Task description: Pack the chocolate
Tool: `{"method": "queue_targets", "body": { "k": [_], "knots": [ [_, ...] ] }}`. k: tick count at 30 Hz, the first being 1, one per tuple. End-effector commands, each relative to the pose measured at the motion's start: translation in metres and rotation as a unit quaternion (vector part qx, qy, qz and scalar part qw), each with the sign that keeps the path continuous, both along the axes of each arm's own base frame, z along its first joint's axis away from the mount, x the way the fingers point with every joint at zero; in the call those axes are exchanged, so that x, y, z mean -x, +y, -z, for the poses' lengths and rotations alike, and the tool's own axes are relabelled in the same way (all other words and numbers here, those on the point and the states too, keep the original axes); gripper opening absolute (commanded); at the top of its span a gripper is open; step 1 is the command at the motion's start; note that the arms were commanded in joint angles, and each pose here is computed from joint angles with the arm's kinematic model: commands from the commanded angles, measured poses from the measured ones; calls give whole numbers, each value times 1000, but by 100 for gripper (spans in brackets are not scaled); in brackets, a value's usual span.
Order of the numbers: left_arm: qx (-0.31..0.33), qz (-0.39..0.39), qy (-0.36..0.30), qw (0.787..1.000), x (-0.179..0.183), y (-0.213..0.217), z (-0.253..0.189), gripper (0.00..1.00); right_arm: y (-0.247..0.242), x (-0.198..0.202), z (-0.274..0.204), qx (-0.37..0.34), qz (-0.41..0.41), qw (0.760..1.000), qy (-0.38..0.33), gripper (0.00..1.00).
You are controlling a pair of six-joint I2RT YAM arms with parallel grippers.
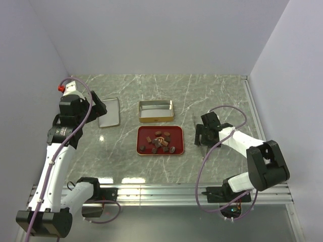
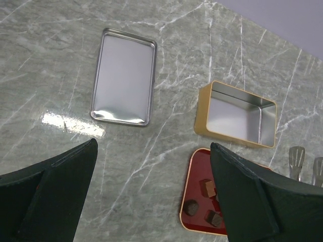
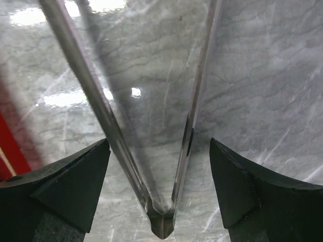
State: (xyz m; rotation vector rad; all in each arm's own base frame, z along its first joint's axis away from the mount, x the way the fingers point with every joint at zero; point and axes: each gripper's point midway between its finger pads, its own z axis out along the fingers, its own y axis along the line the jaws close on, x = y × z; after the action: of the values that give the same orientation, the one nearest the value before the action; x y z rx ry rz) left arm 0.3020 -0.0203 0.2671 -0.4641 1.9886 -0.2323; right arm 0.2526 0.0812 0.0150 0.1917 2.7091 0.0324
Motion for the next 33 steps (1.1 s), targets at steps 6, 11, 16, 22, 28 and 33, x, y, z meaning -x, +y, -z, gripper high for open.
{"method": "queue_targets", "body": {
  "k": [6,11,16,22,28,33],
  "knots": [
    [2,-14,-26,1000,-5,5,-11,99,6,-18,-5,5,7,1000,-8,83],
    [-2,-15,-28,999,-7,6,-10,99,9,-19,-2,4,4,1000,-1,80],
    [-9,-14,-29,999,-9,8,-9,100,14,-21,-3,-6,-11,1000,-4,64],
    [-4,-9,-33,999,-15,7,-8,99,9,-22,-21,3,-26,999,-32,50],
    [-6,-8,-37,999,-18,7,-9,100,9,-24,-59,-2,-28,998,-59,46],
    [-12,-5,-34,999,-18,8,-7,99,13,-28,-85,-12,-27,997,-69,46]
  ]
}}
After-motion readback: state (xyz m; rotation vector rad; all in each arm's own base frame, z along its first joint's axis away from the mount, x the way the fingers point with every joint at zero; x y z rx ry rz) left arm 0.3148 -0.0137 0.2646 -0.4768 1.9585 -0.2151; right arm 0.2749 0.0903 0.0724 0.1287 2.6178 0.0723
